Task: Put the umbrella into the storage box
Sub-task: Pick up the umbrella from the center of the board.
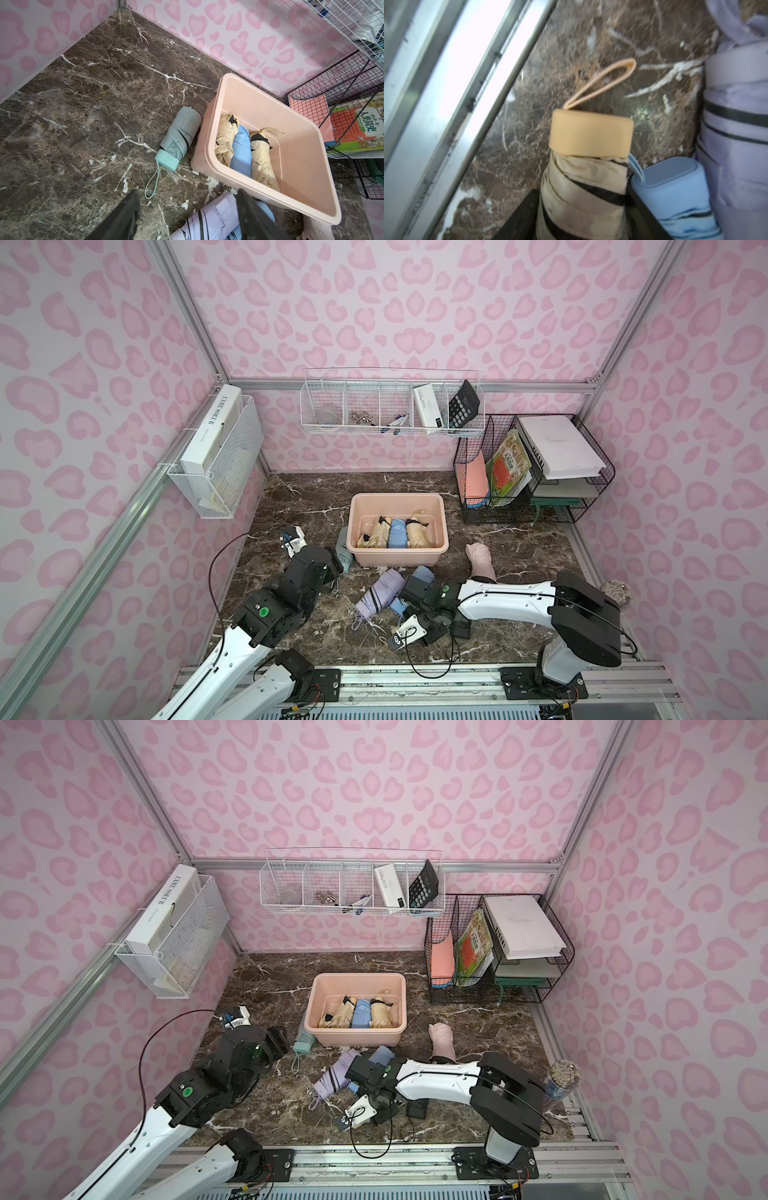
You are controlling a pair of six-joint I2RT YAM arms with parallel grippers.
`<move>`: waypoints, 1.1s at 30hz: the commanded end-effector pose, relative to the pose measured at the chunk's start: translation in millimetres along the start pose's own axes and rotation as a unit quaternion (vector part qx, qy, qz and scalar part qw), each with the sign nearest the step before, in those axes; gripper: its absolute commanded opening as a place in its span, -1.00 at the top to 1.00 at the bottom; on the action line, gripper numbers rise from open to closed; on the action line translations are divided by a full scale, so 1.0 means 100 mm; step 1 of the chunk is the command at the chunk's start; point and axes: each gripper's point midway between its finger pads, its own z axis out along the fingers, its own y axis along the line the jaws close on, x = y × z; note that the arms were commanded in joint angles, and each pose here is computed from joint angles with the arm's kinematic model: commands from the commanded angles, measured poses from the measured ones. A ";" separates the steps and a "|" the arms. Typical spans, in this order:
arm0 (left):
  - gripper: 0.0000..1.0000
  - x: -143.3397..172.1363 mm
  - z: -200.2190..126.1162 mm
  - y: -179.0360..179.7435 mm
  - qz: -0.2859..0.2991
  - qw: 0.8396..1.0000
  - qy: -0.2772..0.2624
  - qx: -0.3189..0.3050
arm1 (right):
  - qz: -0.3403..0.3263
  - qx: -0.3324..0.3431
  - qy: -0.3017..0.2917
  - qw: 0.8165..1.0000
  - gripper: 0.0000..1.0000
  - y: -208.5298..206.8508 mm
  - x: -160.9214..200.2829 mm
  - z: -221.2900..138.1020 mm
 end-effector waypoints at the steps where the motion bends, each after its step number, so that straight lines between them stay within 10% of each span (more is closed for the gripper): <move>1: -0.47 -0.02 -0.01 0.02 -0.004 1.000 -0.006 -0.003 | 0.024 -0.013 -0.014 1.000 -0.34 0.01 -0.08 -0.03; 18: -0.46 -0.03 -0.05 0.12 -0.007 1.000 -0.019 -0.010 | 0.069 -0.051 0.066 0.994 -0.38 0.09 0.31 0.10; 33: -0.46 -0.07 -0.08 0.12 0.000 1.000 -0.024 -0.011 | 0.069 -0.039 0.085 0.993 0.06 0.07 0.36 0.18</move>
